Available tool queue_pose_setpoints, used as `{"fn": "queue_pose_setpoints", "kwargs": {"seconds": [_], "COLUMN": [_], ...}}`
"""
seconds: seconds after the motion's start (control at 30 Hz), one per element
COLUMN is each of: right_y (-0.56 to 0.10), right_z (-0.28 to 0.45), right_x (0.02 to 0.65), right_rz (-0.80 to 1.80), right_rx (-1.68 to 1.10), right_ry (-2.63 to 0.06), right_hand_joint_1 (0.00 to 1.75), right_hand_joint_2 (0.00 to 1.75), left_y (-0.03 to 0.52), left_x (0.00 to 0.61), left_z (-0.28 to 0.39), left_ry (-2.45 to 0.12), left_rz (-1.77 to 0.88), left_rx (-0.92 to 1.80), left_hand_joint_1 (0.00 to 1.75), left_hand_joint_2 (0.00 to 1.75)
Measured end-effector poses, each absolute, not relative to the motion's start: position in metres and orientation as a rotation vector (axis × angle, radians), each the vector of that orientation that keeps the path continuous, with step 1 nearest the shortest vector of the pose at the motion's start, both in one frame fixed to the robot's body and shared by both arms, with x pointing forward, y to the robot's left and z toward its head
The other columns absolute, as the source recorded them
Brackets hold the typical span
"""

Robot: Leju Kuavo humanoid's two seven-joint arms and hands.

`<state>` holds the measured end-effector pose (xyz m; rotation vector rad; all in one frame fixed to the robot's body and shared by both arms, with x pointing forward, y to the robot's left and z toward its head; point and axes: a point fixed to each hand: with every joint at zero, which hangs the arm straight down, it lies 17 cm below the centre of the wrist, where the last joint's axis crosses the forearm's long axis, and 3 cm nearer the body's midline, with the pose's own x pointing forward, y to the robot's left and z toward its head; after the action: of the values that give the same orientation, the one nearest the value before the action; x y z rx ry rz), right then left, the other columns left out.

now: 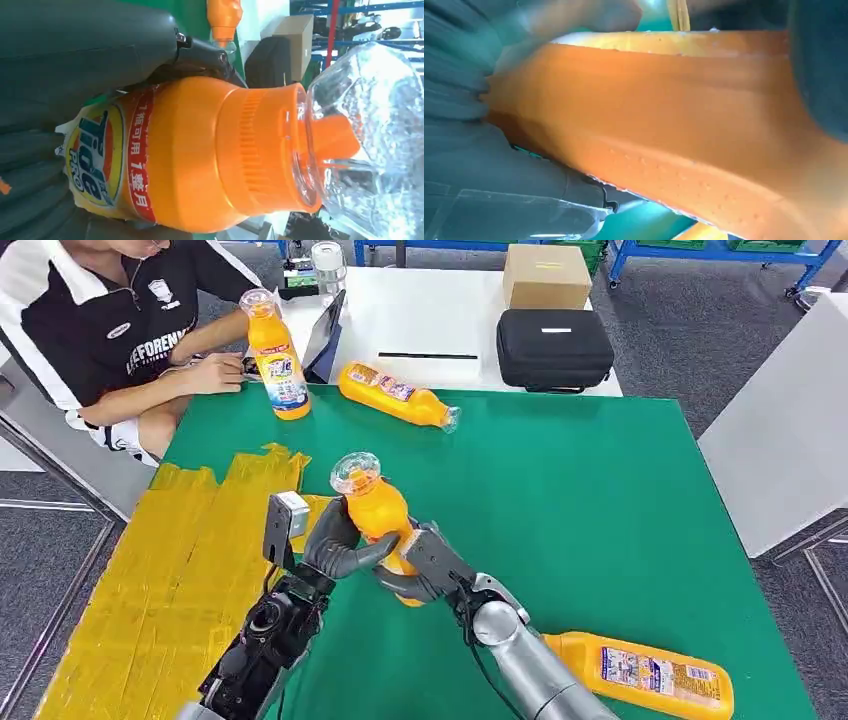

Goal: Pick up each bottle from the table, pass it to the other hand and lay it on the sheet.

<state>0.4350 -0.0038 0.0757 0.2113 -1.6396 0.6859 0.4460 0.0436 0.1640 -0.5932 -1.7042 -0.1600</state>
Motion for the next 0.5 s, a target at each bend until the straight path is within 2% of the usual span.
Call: {"fn": "queue_pose_setpoints", "kwargs": {"seconds": [0.5], "right_y": [-0.0030], "right_z": [0.0758], "right_x": [0.4342], "right_rz": [0.683], "right_rx": [0.214], "right_ry": [-1.641], "right_hand_joint_1": [1.75], "right_hand_joint_2": [1.75], "left_y": [0.0405], "left_x": [0.4459], "left_z": [0.1671], "left_ry": [-1.701], "left_rz": [-0.156], "left_rx": [-0.619], "left_hand_joint_1": [1.75], "left_hand_joint_2": [1.75]}}
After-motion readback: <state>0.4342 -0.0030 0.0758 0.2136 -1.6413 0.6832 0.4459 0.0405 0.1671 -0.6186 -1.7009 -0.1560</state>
